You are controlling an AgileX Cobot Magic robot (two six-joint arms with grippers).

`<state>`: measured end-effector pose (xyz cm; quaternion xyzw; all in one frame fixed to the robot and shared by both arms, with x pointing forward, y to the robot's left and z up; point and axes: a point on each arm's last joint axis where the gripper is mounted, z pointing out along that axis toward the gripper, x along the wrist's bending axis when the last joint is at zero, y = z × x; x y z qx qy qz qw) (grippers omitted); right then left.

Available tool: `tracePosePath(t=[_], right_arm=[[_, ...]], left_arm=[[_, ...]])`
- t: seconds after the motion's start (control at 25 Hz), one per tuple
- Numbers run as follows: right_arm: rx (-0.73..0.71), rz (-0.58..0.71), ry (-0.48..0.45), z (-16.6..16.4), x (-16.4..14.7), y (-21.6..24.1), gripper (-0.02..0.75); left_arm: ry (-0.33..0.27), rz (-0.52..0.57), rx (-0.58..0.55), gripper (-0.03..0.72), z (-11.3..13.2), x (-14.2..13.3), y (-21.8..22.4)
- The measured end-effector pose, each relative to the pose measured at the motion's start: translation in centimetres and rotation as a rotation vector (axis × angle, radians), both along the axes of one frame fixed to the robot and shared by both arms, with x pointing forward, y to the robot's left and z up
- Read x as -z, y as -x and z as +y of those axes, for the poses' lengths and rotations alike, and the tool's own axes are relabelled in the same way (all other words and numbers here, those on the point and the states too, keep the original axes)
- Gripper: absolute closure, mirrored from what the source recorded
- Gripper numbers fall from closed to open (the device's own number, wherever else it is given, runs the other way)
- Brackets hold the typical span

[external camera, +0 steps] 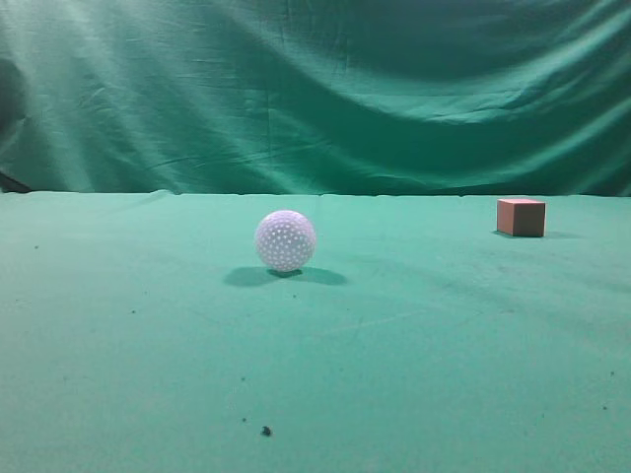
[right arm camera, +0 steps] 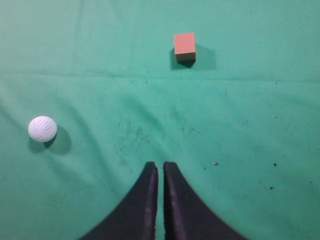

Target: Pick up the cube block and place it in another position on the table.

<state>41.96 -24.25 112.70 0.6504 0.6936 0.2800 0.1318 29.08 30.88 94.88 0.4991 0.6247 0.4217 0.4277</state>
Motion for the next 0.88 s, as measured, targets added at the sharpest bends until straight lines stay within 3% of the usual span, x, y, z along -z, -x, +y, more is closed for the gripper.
tracePosePath(t=[0.36,0.64,0.76,0.88], right_arm=[[-0.03,-0.066,-0.015,-1.6,0.7,6.3,0.738],[-0.073,-0.078,0.109,-2.5,0.7,7.2,0.738],[-0.075,-0.159,0.141,-2.8,0.7,7.2,0.738],[-0.028,-0.318,0.126,-3.5,1.4,7.7,0.738]], left_arm=[[0.0,0.0,0.0,0.426,0.0,0.0,0.0],[0.0,0.0,0.0,0.426,0.0,0.0,0.0],[0.0,0.0,0.0,0.426,0.0,0.0,0.0],[0.0,0.0,0.0,0.426,0.0,0.0,0.0]])
